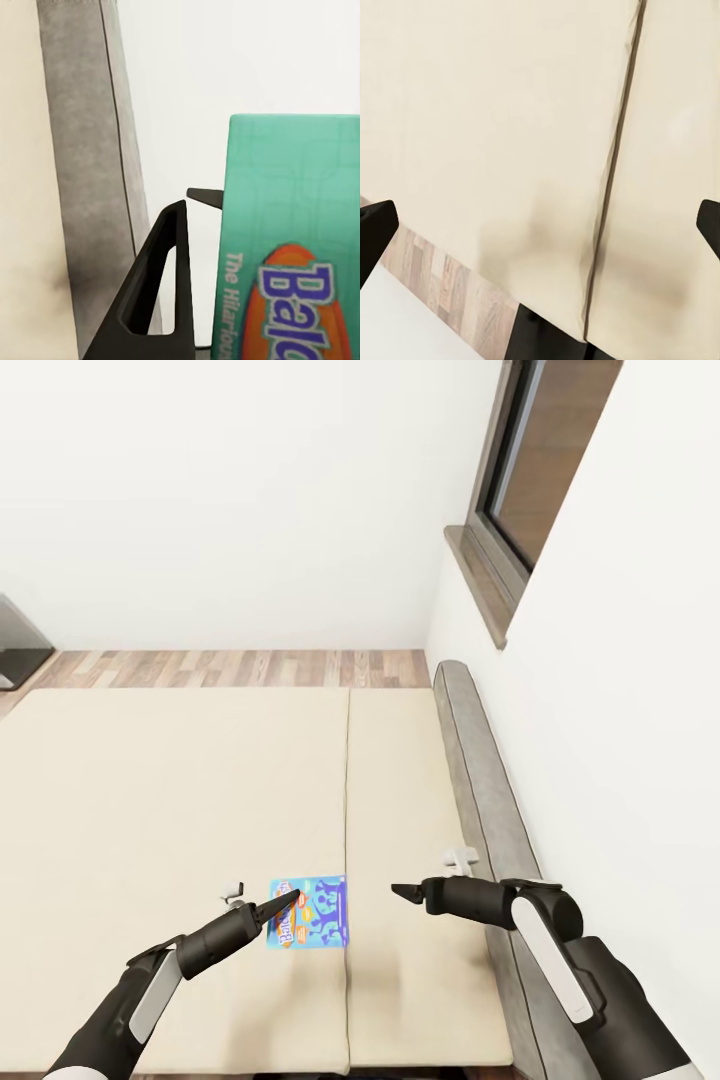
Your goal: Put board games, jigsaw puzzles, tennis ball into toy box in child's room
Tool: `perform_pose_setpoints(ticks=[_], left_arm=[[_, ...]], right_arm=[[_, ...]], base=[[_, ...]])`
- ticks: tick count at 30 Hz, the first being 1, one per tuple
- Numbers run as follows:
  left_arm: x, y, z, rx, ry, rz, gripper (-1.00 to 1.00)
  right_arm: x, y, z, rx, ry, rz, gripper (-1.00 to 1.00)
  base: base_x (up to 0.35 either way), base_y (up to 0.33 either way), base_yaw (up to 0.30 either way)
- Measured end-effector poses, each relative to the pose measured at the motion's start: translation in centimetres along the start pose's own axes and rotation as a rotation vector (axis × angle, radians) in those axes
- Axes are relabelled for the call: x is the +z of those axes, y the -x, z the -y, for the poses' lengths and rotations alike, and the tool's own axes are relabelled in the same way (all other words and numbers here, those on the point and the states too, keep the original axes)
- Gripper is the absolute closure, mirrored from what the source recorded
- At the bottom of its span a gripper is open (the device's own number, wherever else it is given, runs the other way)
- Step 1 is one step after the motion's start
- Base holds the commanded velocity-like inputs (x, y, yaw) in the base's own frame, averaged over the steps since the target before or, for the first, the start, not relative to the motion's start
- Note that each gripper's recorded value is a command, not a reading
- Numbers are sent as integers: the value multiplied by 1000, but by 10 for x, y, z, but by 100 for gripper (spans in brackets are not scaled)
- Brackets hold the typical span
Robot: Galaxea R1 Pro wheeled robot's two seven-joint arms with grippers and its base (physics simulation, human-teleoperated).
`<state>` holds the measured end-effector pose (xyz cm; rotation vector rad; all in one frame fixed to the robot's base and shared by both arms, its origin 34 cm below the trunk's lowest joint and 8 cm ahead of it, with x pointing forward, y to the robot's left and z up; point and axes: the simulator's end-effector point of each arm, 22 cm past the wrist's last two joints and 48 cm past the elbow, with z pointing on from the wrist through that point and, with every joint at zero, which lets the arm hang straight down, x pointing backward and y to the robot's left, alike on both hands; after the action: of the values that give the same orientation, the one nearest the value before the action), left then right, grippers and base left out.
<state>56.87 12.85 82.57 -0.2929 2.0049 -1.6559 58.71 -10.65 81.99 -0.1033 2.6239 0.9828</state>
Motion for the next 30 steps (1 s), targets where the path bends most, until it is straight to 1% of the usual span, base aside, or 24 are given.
perform_pose_setpoints(ticks=[30], left_arm=[[3, 11, 20, 39, -21, 8, 100]], right_arm=[[-15, 16, -12, -32, 0, 38, -100]], base=[[0, 0, 0]])
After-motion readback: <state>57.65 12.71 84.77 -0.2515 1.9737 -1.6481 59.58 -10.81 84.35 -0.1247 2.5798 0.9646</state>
